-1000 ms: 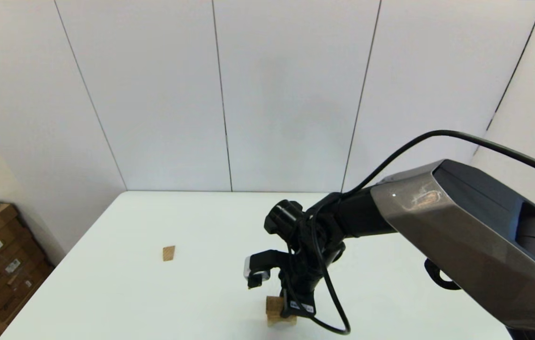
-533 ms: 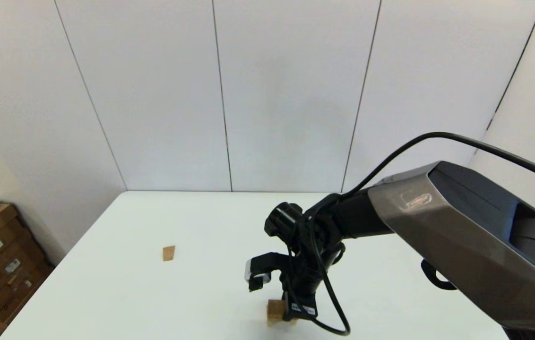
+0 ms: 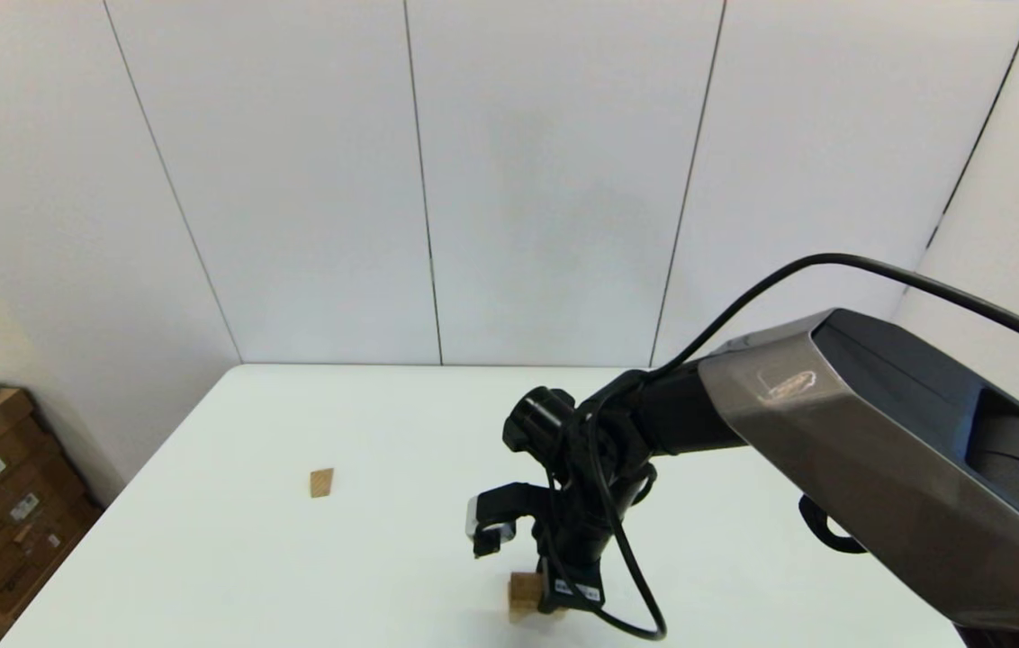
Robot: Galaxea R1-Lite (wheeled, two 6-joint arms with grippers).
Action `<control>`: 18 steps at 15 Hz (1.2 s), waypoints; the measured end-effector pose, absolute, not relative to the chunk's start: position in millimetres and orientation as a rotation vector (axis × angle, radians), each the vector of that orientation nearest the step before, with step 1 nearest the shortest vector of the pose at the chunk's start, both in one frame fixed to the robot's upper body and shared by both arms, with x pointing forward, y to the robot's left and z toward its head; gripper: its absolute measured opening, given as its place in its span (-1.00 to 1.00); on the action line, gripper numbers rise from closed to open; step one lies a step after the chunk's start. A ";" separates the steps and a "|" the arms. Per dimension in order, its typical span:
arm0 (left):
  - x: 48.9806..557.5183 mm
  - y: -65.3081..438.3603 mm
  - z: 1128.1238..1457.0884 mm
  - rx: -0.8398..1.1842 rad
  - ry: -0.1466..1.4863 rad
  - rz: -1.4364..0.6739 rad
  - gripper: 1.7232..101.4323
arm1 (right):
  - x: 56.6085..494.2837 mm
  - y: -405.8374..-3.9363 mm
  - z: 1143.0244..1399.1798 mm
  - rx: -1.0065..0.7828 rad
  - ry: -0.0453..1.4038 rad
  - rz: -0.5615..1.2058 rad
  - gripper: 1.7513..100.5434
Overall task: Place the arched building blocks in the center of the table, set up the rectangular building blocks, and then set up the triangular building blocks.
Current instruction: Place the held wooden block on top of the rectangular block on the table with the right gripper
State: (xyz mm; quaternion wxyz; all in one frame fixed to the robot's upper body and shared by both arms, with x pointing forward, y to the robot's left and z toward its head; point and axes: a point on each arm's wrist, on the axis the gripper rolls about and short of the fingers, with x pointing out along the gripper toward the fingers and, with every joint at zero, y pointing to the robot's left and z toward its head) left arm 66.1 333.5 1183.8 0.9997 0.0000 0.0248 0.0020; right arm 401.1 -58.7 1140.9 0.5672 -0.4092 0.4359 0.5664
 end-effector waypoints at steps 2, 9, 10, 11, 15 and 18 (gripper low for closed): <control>66.1 333.5 1183.8 0.000 0.050 0.006 0.93 | 402.1 -57.5 1140.0 -0.962 1.023 1.331 -0.54; 66.1 333.5 1183.8 0.000 0.050 0.005 0.93 | 405.2 -56.1 1138.2 -0.978 1.017 1.319 -0.54; 66.1 333.5 1183.8 0.000 0.050 0.004 0.93 | 405.3 -55.9 1138.0 -0.978 1.017 1.319 -0.54; 66.1 333.5 1183.8 0.000 0.050 0.004 0.93 | 405.3 -56.0 1137.9 -0.978 1.018 1.319 -0.54; 66.1 333.5 1183.8 0.000 0.050 0.004 0.93 | 405.3 -55.8 1137.7 -0.978 1.018 1.319 -0.54; 66.1 333.5 1183.8 0.000 0.050 0.004 0.93 | 404.9 -55.6 1137.5 -0.980 1.019 1.322 -0.54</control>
